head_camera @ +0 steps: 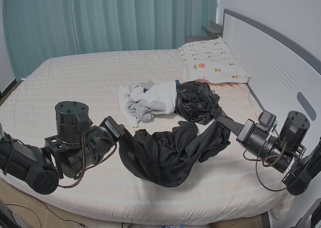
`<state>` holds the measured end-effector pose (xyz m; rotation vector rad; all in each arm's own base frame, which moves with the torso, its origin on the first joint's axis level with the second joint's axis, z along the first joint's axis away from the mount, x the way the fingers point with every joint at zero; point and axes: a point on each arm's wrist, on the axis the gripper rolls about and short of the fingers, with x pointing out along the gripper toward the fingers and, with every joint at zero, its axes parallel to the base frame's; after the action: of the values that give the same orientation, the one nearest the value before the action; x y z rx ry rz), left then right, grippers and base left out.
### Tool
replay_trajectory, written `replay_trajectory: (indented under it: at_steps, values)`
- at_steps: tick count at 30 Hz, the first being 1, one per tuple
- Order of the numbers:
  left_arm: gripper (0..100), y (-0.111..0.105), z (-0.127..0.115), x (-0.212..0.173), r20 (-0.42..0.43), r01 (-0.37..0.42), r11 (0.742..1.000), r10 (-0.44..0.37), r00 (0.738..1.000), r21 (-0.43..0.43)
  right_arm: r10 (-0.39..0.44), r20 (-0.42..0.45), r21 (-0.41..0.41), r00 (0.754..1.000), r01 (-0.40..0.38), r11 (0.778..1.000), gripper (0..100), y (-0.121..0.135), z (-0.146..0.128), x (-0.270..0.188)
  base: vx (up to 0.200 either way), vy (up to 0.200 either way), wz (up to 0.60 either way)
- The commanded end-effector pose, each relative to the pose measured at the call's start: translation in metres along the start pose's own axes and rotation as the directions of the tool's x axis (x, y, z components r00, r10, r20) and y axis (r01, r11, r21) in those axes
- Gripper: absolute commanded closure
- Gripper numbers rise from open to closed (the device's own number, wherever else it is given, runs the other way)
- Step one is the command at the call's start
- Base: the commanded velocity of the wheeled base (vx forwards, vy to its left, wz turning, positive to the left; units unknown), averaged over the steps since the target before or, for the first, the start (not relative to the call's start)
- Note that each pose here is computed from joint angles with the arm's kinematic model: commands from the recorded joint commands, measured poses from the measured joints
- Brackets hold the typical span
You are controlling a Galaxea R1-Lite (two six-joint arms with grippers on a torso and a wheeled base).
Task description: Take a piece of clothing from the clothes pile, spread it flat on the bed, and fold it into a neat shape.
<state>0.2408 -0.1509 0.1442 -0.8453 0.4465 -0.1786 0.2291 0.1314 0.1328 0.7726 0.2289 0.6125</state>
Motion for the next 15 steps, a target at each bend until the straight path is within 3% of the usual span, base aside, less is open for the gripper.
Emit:
replay_trajectory:
  at_steps: [1, 15]
  values:
    - [100, 0.0069, -0.006, 0.0013, -0.022, -0.026, 1.0, 0.026, 0.999, 0.005, -0.021, -0.023, 0.003, 1.0, 0.021, 1.0, 100, -0.0067, -0.0064, 0.0055, 0.0, 0.0, 0.0]
    - [100, 0.0071, -0.0097, -0.0022, -0.027, -0.03, 0.999, 0.031, 0.999, 0.015, -0.025, -0.028, 0.005, 0.999, 0.025, 1.0, 100, -0.008, -0.0077, 0.0085, 0.0, 0.0, 0.0]
